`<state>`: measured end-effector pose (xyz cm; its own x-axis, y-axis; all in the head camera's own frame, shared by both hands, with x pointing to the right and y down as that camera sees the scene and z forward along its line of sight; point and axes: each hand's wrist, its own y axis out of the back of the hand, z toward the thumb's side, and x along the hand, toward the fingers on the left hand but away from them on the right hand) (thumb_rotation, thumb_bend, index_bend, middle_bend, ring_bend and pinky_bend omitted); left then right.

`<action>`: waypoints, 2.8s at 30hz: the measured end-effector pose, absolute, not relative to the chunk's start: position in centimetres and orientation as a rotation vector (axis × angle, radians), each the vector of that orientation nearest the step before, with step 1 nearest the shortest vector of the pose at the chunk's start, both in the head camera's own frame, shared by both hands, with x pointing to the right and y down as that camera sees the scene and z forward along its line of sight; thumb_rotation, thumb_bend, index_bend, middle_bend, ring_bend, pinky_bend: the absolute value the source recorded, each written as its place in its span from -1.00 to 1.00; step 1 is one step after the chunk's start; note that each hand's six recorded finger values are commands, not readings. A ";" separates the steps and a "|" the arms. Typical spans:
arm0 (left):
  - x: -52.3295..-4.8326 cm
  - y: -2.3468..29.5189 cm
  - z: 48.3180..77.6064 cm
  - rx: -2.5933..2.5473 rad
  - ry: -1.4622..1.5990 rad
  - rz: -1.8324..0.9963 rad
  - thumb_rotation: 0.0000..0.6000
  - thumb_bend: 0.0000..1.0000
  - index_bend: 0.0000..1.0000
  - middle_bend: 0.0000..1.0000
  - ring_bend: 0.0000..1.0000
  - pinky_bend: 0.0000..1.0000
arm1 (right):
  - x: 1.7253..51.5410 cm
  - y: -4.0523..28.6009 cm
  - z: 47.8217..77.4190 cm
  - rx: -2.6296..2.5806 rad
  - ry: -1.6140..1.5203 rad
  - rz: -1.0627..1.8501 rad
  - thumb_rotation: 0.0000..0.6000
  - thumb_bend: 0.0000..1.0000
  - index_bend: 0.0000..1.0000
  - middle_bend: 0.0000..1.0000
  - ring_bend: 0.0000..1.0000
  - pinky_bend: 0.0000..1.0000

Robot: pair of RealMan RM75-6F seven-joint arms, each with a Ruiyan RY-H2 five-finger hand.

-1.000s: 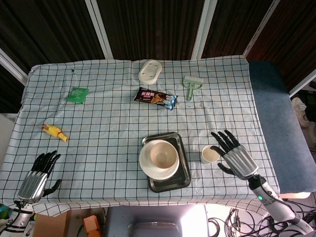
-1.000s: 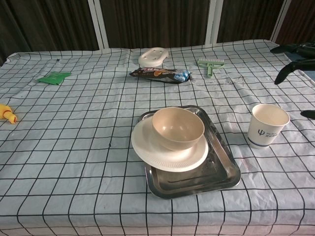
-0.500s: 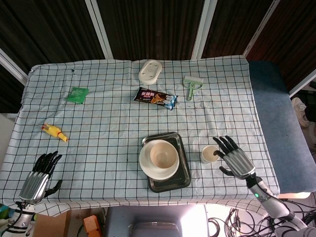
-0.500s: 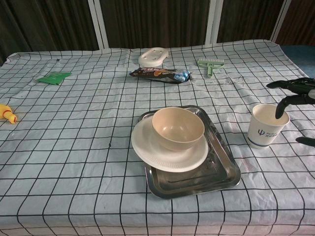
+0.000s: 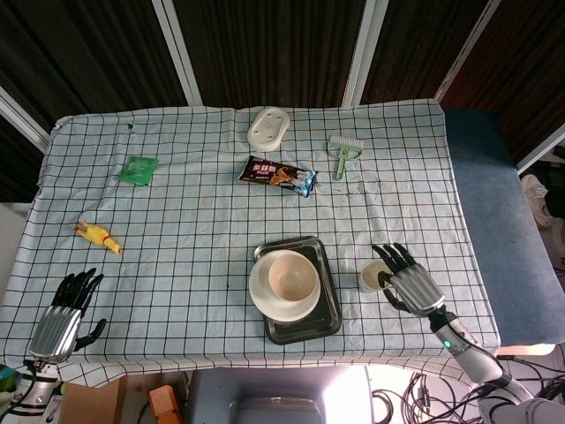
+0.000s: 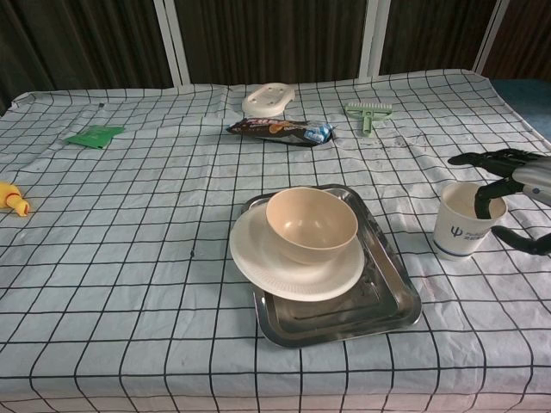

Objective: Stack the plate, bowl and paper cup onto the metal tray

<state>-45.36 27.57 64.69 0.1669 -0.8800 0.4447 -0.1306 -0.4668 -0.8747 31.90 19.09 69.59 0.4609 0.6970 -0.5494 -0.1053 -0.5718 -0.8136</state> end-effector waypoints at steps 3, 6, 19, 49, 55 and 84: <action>-45.5 27.4 64.7 -1.742 0.984 -1.355 1.00 -0.33 -1.00 -1.00 -1.00 -1.00 | 31.8 18.9 69.7 -1.867 -0.509 1.201 1.00 -0.06 0.20 -1.00 -1.00 -1.00; -45.7 27.3 64.5 -1.735 1.001 -1.346 1.00 -0.33 -1.00 -1.00 -1.00 -1.00 | 31.7 18.6 69.5 -1.862 -0.527 1.194 1.00 -0.06 0.24 -1.00 -1.00 -1.00; -46.3 26.9 64.5 -1.713 1.031 -1.344 1.00 -0.33 -1.00 -1.00 -1.00 -1.00 | 29.5 16.1 63.3 -1.805 -0.698 0.988 1.00 -0.06 0.21 -1.00 -1.00 -1.00; -47.4 26.8 65.0 -1.703 1.048 -1.367 1.00 -0.32 -1.00 -1.00 -1.00 -1.00 | 13.1 17.0 67.8 -1.750 -0.557 0.750 1.00 -0.06 0.19 -0.98 -1.00 -1.00; -47.5 26.7 65.1 -1.707 1.056 -1.369 1.00 -0.32 -1.00 -1.00 -1.00 -1.00 | 13.5 18.0 69.1 -1.786 -0.537 0.756 1.00 -0.06 0.03 -0.97 -1.00 -1.00; -46.9 27.3 63.7 -1.702 1.038 -1.356 1.00 -0.33 -1.00 -1.00 -1.00 -1.00 | 21.5 18.2 63.2 -1.658 -0.611 0.842 1.00 -0.56 -0.89 -1.00 -1.00 -1.00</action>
<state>-46.86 27.32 63.72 0.1244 -0.9056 0.4054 -0.1549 -0.4213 -0.8936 21.46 18.15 63.19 0.6114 0.7622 -0.2126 -0.0343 -0.2429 -0.9694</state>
